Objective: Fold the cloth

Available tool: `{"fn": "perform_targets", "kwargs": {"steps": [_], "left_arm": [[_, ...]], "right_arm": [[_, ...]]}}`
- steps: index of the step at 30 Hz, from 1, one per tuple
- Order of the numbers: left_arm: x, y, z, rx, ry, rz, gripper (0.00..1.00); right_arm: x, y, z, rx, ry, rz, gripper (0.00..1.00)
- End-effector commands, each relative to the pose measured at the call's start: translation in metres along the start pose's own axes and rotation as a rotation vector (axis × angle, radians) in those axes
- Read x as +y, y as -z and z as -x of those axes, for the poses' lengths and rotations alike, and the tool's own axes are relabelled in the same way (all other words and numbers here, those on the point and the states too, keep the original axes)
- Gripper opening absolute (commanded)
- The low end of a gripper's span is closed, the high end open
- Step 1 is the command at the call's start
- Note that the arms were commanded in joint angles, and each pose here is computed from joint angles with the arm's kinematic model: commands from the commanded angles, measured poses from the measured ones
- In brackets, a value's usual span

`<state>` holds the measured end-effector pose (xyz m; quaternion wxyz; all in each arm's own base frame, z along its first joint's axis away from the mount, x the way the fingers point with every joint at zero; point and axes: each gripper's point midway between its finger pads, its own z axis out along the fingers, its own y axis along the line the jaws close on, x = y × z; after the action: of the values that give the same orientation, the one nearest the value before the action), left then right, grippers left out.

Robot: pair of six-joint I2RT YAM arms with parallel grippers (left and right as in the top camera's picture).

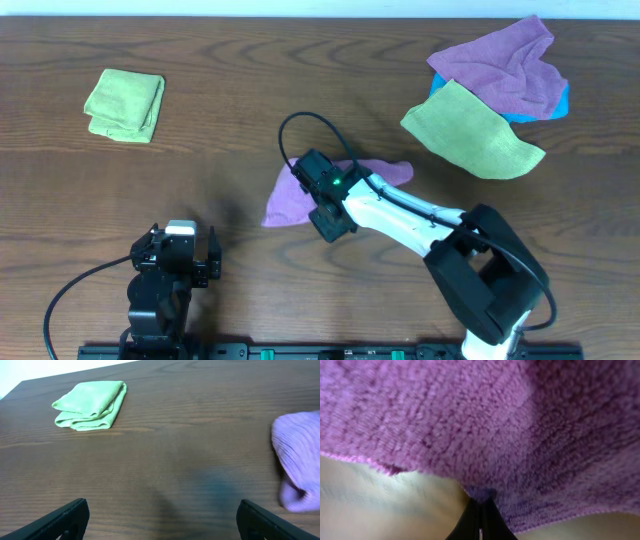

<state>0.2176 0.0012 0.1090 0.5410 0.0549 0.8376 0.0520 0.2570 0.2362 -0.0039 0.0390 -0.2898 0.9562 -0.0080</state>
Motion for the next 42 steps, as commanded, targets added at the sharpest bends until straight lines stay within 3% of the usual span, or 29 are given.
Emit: {"fn": "perform_targets", "kwargs": {"steps": [1, 8, 18, 34, 37, 42], "left_arm": [[0.0, -0.003, -0.007, 0.014, -0.012, 0.004, 0.95], [0.0, -0.003, -0.007, 0.014, -0.012, 0.004, 0.95], [0.0, -0.003, -0.007, 0.014, -0.012, 0.004, 0.95], [0.0, -0.003, -0.007, 0.014, -0.012, 0.004, 0.95], [0.0, -0.003, -0.007, 0.014, -0.012, 0.004, 0.95], [0.0, -0.003, -0.007, 0.014, -0.012, 0.004, 0.96]], "right_arm": [[0.007, 0.008, -0.018, 0.063, -0.111, 0.06, 0.01], [0.021, 0.046, -0.038, 0.102, -0.162, 0.165, 0.01], [0.02, 0.121, -0.03, -0.123, -0.156, 0.228, 0.01], [0.024, 0.118, -0.052, -0.052, -0.086, 0.178, 0.01], [0.036, 0.121, -0.065, -0.003, 0.027, 0.255, 0.01], [0.042, 0.123, -0.059, -0.028, 0.042, 0.288, 0.01]]}}
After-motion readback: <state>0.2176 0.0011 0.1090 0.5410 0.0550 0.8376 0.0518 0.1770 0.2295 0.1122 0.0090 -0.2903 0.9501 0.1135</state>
